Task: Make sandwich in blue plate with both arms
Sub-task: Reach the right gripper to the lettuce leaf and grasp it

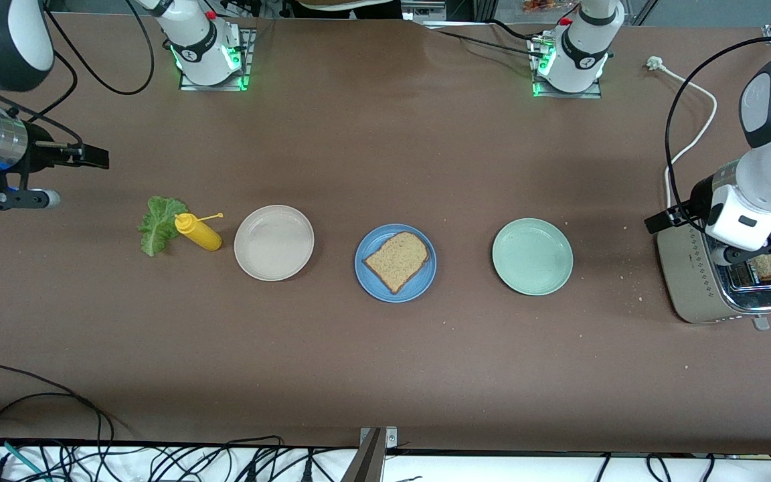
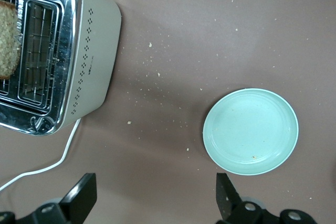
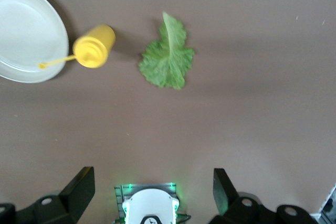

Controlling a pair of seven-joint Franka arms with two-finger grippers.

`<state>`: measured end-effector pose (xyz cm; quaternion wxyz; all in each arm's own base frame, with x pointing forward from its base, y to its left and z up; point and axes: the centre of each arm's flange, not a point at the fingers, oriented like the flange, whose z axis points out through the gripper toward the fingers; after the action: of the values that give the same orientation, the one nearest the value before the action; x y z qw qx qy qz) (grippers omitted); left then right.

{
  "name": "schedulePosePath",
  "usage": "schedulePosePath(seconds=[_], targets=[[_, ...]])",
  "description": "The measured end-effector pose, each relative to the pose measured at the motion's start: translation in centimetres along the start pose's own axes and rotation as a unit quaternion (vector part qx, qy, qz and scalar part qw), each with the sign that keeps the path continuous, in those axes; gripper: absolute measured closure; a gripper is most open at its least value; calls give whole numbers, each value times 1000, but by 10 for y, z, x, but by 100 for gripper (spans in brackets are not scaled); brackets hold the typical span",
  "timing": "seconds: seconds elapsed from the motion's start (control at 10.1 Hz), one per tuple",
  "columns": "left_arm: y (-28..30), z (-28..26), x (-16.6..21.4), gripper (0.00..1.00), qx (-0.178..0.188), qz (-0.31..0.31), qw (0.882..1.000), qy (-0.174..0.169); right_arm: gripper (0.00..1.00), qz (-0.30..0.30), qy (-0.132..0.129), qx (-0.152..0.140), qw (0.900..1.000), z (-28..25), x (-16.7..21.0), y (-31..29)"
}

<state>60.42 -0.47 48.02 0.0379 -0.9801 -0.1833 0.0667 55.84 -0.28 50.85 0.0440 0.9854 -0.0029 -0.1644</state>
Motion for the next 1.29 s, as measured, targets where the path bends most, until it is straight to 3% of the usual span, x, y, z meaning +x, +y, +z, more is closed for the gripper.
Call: schedulePosePath(seconds=[0.1,0.2,0.4,0.6,0.89,1.29], targets=[[-1,0,0,0,0,-1,1000,0,0,5,-23,-3,1000,26,2,6],[-1,0,0,0,0,-1,1000,0,0,11,-30,-3,999,53,8,13],[-1,0,0,0,0,-1,1000,0,0,26,-1,2,1000,115,25,31],[-2,0,0,0,0,-1,1000,0,0,41,46,5,998,173,41,47],[-2,0,1,0,0,-2,1000,0,0,61,64,2,996,240,68,56],[-2,0,0,0,0,-1,1000,0,0,132,89,57,986,300,98,50]])
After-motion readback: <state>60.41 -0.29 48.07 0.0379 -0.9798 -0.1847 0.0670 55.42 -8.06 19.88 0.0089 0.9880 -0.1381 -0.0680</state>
